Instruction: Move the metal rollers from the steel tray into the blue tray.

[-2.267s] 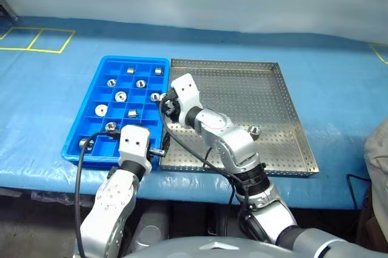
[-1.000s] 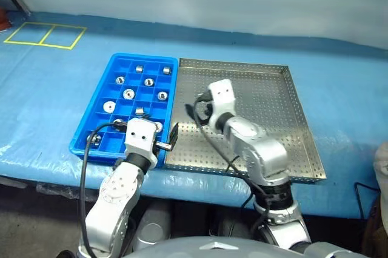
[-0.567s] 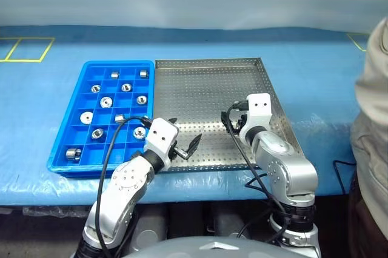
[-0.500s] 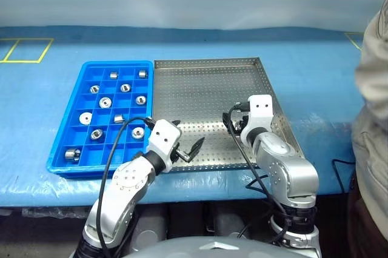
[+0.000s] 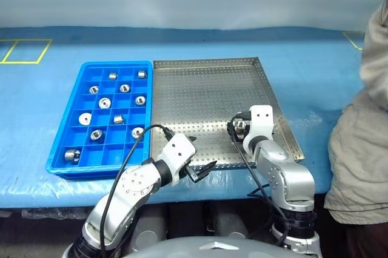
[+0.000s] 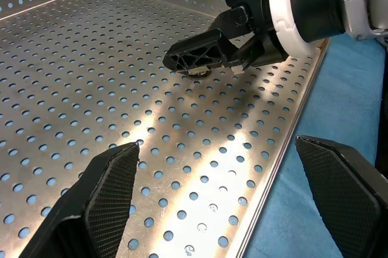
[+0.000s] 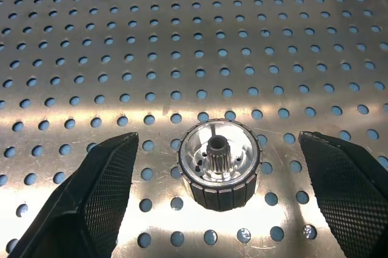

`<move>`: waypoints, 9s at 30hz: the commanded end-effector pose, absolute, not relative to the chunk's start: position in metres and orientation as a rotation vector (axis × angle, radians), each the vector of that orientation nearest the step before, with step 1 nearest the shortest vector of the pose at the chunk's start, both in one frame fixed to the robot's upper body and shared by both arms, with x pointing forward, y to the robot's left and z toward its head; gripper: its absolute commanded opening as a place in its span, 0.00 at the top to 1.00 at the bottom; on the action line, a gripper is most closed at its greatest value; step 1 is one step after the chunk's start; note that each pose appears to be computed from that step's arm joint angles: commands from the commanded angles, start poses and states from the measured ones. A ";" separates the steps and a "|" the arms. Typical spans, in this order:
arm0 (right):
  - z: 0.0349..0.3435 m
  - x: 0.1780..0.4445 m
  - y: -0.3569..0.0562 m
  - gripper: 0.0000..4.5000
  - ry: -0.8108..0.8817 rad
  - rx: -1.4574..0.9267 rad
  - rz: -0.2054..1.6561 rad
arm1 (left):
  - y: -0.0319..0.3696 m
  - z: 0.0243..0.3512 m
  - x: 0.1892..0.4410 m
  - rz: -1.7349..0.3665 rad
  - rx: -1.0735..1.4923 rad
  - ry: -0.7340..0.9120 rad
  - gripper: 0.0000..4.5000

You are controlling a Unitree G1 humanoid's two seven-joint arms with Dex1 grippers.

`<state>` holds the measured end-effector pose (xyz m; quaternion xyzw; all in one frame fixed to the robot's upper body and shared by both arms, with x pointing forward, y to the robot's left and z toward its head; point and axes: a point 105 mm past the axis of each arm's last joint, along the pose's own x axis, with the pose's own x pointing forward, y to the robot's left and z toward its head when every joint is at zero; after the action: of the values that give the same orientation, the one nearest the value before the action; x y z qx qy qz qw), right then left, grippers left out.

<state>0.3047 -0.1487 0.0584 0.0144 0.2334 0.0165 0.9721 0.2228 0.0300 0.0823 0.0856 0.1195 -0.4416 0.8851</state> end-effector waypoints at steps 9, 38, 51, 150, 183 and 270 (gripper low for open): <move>0.060 0.309 -0.144 0.20 0.437 0.035 0.050 | 0.029 0.091 0.224 -0.909 0.184 0.213 0.00; 0.146 0.307 0.051 0.62 0.196 -0.041 0.900 | 0.139 0.130 0.220 -0.164 0.228 -0.009 0.00; 0.115 0.281 0.077 0.62 0.295 -0.047 1.044 | 0.160 0.123 0.197 -0.024 0.172 0.013 0.00; 0.052 0.338 -0.098 0.39 0.415 -0.003 0.216 | 0.079 0.112 0.222 -0.512 0.143 0.014 0.00; 0.134 0.356 0.064 0.71 0.138 -0.116 0.819 | 0.104 0.116 0.216 -0.296 0.159 -0.001 0.00; 0.106 0.282 -0.131 0.00 0.272 -0.224 0.410 | 0.126 0.117 0.303 -0.445 0.339 0.037 0.00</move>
<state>0.2830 -0.1337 0.0924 -0.1048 0.1615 0.2000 0.9607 0.3003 0.1206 0.1072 0.1593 0.0349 -0.2377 0.9576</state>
